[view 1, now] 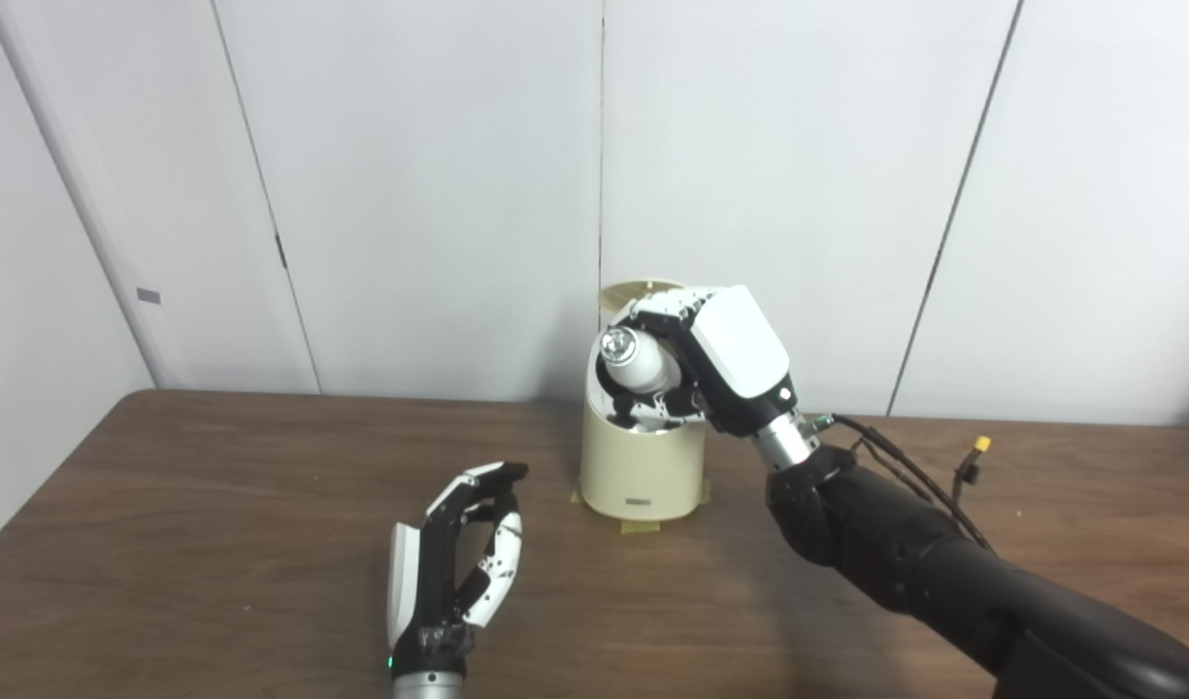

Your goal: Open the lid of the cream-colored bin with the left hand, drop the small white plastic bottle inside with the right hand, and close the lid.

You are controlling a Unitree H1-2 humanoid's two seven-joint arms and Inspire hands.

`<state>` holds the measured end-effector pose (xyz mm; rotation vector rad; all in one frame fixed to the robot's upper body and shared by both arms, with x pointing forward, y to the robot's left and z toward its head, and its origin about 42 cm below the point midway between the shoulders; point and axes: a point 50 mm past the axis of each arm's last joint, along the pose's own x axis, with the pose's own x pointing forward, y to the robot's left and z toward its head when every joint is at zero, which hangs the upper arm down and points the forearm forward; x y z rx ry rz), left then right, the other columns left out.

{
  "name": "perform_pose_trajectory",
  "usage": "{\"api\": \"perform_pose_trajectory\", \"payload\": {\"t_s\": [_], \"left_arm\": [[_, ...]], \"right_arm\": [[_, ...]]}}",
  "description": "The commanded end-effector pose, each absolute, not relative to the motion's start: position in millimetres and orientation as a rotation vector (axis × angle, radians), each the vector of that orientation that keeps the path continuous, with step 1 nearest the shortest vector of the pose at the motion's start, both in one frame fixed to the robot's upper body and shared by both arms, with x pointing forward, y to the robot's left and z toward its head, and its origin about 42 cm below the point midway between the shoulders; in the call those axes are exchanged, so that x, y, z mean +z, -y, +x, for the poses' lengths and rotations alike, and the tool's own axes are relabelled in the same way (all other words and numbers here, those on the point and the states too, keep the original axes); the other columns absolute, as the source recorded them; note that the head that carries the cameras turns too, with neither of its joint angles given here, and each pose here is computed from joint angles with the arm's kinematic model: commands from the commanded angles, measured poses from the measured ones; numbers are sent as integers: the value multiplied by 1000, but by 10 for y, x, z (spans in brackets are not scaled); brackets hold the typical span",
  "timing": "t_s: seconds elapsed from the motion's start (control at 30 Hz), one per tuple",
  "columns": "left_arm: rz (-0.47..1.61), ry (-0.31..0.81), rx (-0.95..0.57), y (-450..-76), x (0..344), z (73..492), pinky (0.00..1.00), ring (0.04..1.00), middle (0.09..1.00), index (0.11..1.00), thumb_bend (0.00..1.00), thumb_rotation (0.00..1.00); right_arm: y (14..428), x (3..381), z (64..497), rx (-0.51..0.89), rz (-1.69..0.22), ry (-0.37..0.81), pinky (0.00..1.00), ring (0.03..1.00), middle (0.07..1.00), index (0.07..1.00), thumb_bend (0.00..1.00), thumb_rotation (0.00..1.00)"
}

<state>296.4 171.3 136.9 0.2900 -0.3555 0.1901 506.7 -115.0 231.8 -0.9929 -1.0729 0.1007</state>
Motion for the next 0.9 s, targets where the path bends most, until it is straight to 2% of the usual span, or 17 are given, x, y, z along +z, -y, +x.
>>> {"api": "perform_pose_trajectory", "payload": {"t_s": [0.0,0.33,0.47,0.83,0.87], "left_arm": [[310,294,180,-1640,1119,2789,655,727,727,693,150,528],[306,297,179,-1617,1139,2783,649,723,721,688,160,523],[307,290,179,-1618,1147,2779,653,725,726,692,165,543],[316,296,178,-1612,1142,2778,641,717,716,685,156,509],[316,298,176,-1611,1144,2777,642,718,717,685,155,510]], "right_arm": [[1086,2712,5195,62,-957,1143,347,411,485,521,515,0],[1065,2701,5195,70,-944,1116,359,417,493,511,517,0],[1057,2685,5194,72,-936,1099,388,430,495,500,520,0],[1082,2681,5192,52,-927,1101,446,444,505,484,521,0],[1087,2680,5191,50,-927,1102,450,486,501,482,526,0]]}}
